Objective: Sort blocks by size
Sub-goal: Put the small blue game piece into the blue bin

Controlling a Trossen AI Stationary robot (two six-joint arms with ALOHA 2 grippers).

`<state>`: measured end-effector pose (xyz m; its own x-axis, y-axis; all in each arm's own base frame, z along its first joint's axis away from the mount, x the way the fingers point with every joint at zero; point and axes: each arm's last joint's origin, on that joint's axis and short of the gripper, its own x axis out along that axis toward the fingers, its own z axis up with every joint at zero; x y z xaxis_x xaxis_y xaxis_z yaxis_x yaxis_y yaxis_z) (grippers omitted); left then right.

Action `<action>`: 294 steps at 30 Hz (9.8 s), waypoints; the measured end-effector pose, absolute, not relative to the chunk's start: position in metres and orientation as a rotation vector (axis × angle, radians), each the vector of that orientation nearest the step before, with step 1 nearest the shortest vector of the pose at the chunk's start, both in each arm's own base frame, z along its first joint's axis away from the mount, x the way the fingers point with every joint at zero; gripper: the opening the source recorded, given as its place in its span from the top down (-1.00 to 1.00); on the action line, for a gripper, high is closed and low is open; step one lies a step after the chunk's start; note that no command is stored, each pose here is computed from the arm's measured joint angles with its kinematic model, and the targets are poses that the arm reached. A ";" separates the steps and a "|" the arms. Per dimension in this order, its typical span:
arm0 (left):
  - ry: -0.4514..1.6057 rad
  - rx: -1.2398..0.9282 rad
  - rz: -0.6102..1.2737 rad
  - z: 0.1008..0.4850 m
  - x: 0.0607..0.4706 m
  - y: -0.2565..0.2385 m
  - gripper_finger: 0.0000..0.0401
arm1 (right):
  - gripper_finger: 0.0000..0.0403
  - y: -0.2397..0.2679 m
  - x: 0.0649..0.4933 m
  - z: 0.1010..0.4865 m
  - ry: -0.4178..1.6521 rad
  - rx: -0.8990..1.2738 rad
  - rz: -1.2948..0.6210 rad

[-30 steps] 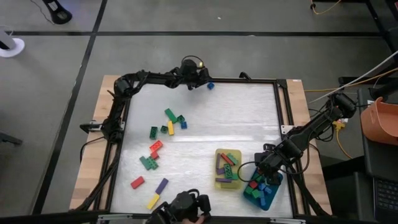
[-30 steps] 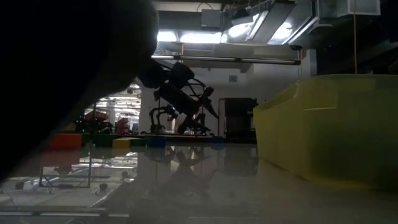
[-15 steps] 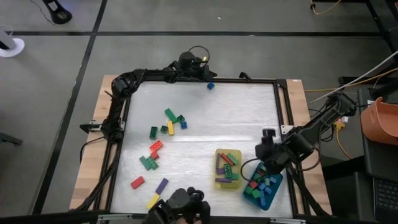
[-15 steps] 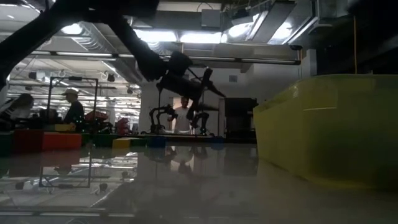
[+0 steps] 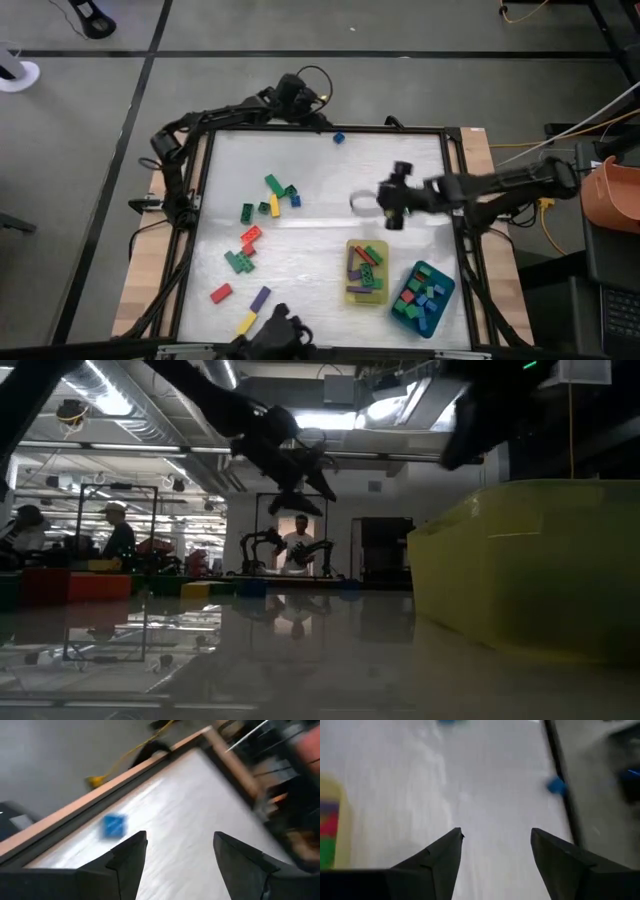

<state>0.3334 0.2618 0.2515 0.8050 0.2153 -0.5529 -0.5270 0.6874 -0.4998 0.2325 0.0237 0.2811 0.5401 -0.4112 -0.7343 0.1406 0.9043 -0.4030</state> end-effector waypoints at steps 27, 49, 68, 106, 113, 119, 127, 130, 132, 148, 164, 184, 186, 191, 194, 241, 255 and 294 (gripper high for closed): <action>0.939 -0.337 0.475 0.276 0.346 0.114 -0.09 | 0.21 -0.193 0.312 0.180 0.583 0.006 -0.650; 0.953 -0.272 0.404 0.275 0.359 0.054 -0.09 | 0.96 -0.226 0.337 0.140 0.709 0.004 -0.686; 0.947 -0.276 0.408 0.276 0.360 0.054 -0.09 | 0.98 -0.226 0.338 0.126 0.779 0.140 -0.419; 0.958 -0.246 0.393 0.275 0.359 0.054 -0.09 | 0.98 -0.223 0.362 0.149 1.065 0.326 -0.259; 0.961 -0.227 0.383 0.276 0.359 0.054 -0.09 | 0.98 -0.178 0.366 0.147 1.242 0.405 -0.031; 0.924 -0.213 0.351 0.292 0.350 0.041 -0.09 | 0.98 -0.148 0.372 0.146 1.313 0.373 0.054; 0.876 -0.147 0.472 0.322 0.323 0.016 -0.09 | 0.94 -0.129 0.380 0.146 1.319 0.334 0.093; 0.889 -0.115 0.530 0.325 0.313 0.007 -0.09 | 0.83 -0.125 0.381 0.146 1.322 0.326 0.099; 0.905 -0.101 0.569 0.327 0.307 0.002 -0.09 | 0.72 -0.124 0.381 0.146 1.323 0.332 0.096; 0.986 -0.010 0.623 0.276 0.257 -0.037 -0.09 | 0.26 -0.126 0.397 0.206 1.384 0.413 -0.098; 1.024 0.042 0.575 0.225 0.245 -0.049 -0.09 | 0.26 -0.116 0.397 0.197 1.433 0.327 -0.263; 1.020 0.063 0.557 0.225 0.246 -0.049 -0.09 | -0.23 -0.117 0.401 0.179 1.462 0.373 -0.296; 1.020 0.064 0.557 0.225 0.246 -0.049 -0.09 | -0.25 -0.118 0.402 0.174 1.472 0.374 -0.297; 1.020 0.063 0.557 0.225 0.246 -0.049 -0.09 | -0.26 -0.118 0.404 0.161 1.510 0.385 -0.291; 1.020 0.063 0.556 0.225 0.246 -0.049 -0.09 | -0.22 -0.117 0.403 0.158 1.532 0.394 -0.283; 0.999 0.022 0.575 0.225 0.247 -0.049 -0.09 | -0.46 -0.116 0.400 0.162 1.585 0.232 -0.129; 1.005 0.033 0.571 0.225 0.247 -0.049 -0.09 | 0.22 -0.114 0.391 0.145 1.612 0.225 -0.133; 0.890 0.066 0.516 0.232 0.264 -0.040 -0.09 | 0.25 0.118 0.304 0.280 1.754 0.034 -0.039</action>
